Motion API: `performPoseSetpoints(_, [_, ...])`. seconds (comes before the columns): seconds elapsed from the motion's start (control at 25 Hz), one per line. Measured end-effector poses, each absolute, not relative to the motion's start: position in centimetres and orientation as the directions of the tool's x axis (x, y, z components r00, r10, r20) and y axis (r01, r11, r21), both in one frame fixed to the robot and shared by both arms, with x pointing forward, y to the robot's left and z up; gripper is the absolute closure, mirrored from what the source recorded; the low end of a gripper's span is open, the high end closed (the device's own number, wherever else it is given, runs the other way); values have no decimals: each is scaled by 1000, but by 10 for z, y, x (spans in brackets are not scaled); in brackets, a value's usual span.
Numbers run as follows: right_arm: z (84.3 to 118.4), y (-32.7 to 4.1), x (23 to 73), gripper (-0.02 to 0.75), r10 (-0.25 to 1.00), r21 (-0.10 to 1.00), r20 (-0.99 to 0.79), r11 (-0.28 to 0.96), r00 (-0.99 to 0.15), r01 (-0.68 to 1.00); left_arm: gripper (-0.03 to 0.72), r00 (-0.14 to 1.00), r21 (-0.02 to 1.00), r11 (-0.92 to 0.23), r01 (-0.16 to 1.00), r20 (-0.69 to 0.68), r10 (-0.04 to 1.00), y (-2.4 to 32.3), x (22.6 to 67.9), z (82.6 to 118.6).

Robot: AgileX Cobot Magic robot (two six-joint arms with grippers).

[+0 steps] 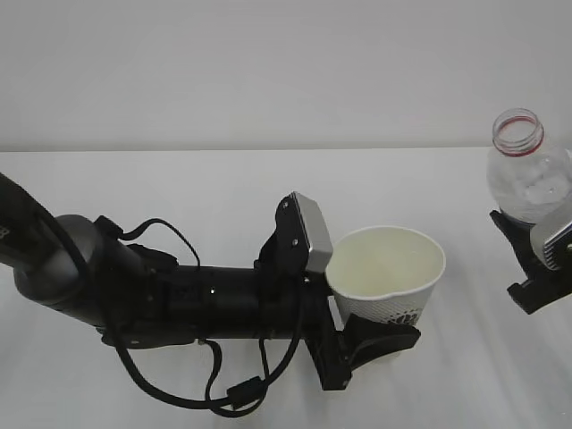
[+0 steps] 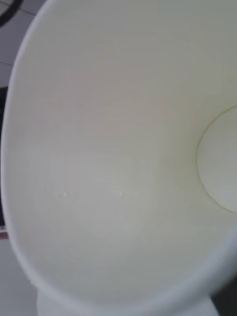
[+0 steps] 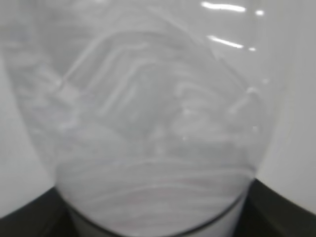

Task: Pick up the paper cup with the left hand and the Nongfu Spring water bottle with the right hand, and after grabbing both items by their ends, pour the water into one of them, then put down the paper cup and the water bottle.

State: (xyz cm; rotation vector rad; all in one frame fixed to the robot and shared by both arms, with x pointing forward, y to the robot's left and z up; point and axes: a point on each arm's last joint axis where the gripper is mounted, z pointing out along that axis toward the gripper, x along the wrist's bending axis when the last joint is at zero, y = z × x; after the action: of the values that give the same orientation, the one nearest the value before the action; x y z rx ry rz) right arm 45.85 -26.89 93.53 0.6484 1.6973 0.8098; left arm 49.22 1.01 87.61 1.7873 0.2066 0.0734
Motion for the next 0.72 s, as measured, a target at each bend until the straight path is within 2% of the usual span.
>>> performPoseSetpoints(0.32, [935, -269, 458, 244, 708, 733, -657, 680, -258, -3, 151, 989, 977, -191, 97, -73, 129, -1, 479, 878])
performPoseSetpoints(0.72, [935, -269, 458, 244, 699, 725, -667, 689, -259, -7, 151, 989, 977, -189, 101, -77, 129, -1, 478, 878])
